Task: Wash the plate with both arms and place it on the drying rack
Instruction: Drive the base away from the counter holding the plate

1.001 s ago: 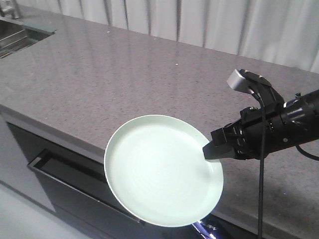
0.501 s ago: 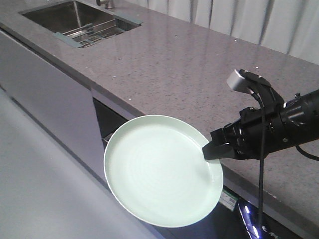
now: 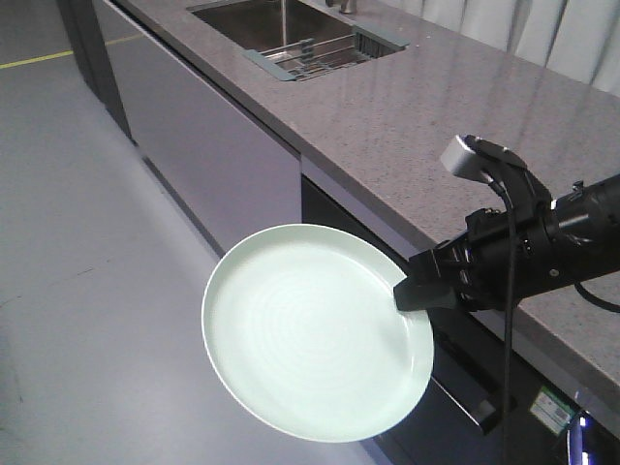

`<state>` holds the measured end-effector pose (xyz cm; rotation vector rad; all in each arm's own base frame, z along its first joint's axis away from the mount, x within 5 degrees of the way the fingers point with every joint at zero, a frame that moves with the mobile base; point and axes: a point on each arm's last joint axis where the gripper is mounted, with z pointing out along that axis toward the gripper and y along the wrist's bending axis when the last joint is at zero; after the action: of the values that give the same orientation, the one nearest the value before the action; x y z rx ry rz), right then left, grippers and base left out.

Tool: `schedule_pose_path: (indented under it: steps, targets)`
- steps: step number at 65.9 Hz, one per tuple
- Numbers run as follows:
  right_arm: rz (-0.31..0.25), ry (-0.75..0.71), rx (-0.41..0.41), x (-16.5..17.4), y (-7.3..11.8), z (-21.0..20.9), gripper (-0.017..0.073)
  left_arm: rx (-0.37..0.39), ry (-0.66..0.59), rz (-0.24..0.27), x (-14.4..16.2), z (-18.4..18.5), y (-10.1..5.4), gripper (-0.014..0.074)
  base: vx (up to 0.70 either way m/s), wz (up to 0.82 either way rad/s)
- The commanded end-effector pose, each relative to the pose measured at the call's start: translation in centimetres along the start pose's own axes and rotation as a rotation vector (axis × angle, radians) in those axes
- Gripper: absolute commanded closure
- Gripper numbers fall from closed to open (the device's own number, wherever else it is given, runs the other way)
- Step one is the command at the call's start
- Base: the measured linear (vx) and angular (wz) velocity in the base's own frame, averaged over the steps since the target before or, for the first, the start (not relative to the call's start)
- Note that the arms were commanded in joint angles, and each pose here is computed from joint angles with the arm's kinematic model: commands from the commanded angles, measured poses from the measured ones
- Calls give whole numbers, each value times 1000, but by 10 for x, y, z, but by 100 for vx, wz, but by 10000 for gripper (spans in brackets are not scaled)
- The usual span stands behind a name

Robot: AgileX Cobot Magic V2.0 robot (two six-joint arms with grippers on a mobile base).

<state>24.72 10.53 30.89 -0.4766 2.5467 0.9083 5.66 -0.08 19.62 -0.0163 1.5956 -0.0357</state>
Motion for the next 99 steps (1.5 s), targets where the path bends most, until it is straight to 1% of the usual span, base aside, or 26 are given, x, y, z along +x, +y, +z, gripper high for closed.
schedule_pose_path:
  steps: [1,36,99]
  targets:
    - [-12,-79,-30,-7,11,-13,568,10,-112,-14,-16,-3,-1,601,-5,38]
    - [-12,-79,-30,-7,11,-13,568,10,-112,-14,-16,-3,-1,601,-4,38]
    - [-13,-79,-29,-7,11,-13,568,10,-112,-14,-16,-3,-1,601,-2,47]
